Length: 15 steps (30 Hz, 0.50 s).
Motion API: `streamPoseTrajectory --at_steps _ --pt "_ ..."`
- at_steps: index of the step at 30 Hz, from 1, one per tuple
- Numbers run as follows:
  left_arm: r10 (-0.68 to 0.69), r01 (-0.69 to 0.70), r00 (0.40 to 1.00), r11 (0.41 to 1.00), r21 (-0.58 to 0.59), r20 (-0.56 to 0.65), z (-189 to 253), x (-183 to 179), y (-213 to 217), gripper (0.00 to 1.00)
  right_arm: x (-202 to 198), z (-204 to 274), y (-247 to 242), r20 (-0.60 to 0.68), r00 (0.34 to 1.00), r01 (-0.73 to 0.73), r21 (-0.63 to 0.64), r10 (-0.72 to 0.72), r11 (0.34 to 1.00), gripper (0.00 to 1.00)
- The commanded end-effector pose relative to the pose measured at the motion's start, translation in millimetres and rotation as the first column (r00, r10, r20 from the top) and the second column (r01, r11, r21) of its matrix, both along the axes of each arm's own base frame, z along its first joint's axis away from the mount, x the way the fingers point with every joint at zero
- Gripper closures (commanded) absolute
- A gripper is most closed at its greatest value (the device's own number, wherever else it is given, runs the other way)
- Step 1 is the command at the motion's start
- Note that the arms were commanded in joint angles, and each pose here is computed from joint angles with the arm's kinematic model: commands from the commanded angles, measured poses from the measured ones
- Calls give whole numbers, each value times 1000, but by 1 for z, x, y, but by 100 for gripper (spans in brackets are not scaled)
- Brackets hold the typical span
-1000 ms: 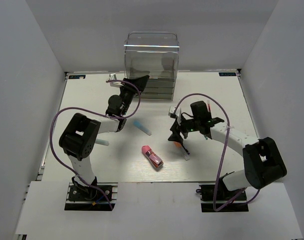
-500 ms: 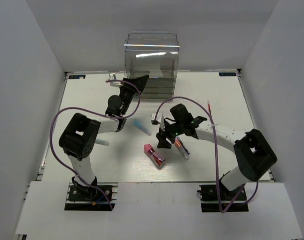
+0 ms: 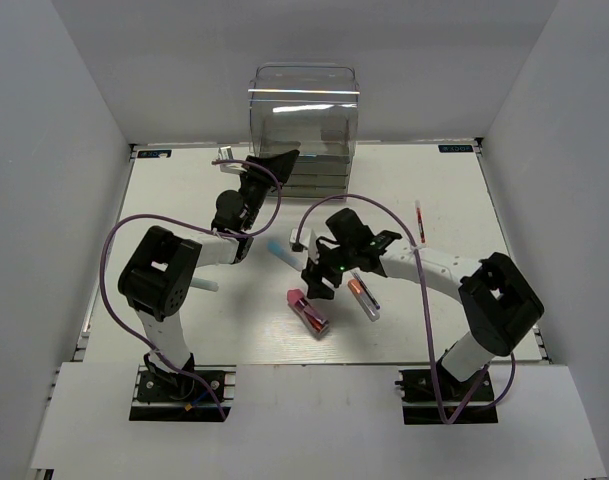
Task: Sort the stationery into containers
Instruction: Pick up the stationery from the center of the board.
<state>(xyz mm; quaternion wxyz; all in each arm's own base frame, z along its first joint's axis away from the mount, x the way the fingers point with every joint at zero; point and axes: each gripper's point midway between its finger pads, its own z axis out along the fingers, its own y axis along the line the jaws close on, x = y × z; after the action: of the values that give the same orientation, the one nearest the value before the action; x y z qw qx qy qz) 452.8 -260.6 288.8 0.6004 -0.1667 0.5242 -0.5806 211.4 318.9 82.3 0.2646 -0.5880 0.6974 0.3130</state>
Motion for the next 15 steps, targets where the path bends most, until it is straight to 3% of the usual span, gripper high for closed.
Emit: streamPoseTrajectory --at_steps 1,15 --pt "9 2 988 998 -71 153 54 -10 8 41 -1 12 11 21 999 -35 12 34 999 27" --pt "11 -4 990 998 -56 141 50 -8 7 41 -14 -7 27 10 1000 -23 -70 24 997 27"
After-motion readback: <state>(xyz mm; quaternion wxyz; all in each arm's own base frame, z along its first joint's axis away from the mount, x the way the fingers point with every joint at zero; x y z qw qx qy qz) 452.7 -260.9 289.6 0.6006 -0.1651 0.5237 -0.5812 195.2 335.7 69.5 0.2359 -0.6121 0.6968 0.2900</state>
